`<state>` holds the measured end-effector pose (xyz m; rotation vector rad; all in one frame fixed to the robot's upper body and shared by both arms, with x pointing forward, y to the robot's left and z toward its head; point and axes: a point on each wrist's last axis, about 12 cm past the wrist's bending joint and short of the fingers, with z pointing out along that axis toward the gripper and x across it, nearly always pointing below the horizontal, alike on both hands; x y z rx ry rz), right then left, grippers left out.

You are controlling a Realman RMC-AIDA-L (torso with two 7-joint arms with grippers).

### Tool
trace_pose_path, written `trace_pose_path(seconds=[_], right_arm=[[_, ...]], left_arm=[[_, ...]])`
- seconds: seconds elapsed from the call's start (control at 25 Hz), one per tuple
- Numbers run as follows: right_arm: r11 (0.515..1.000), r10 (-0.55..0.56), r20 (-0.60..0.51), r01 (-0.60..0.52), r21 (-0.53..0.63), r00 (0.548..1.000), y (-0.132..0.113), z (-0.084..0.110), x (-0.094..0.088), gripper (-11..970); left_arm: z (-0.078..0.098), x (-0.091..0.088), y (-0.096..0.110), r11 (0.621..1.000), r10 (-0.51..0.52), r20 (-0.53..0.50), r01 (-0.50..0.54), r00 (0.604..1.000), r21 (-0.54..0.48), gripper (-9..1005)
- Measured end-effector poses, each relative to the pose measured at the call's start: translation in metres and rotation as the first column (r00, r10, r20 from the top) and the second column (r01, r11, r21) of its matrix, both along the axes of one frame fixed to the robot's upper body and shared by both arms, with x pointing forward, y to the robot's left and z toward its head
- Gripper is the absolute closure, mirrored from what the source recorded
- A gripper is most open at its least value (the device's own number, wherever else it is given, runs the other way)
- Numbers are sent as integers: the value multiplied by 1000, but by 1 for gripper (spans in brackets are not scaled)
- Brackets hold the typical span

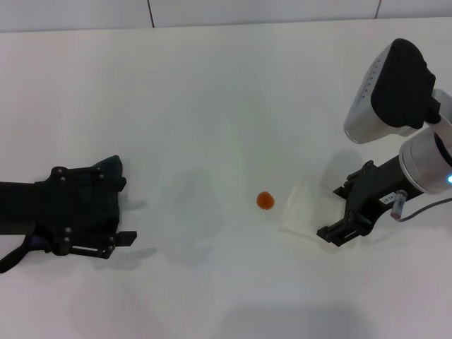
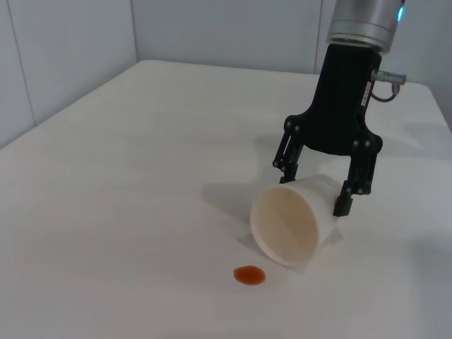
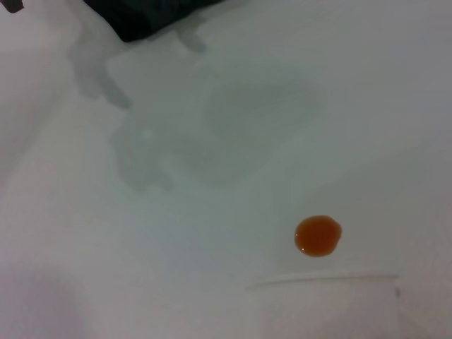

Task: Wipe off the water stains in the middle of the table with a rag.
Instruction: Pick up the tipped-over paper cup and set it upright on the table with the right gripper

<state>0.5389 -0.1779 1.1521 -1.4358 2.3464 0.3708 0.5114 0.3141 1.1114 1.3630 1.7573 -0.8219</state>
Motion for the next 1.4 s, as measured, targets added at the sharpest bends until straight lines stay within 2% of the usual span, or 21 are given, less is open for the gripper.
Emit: trace_pose_path(seconds=[0.2,0.64,0.88,1.24,1.4], right_arm=[[1000,0,13,0,5,1000,1,2,1,222],[997,-57,106,51,61,993,-6,12,11,225],[988,-125,147,110,103,981,-22,16,16,226],[943,-205,195,140,301,959,-59,18,11,225],[897,-225,216,116,426,950,-75,5,2,225]], left_arm=[[0,0,0,1000,1,-1,-1,1000,1,128],[-1,-1,1,1000,3,-2,-3,1000,2,129],[-1,-1,1,1000,4,-1,-4,1000,4,129],[0,0,0,1000,5,-1,-5,1000,1,130],[0,0,0,1000,6,-2,-6,1000,-1,130]])
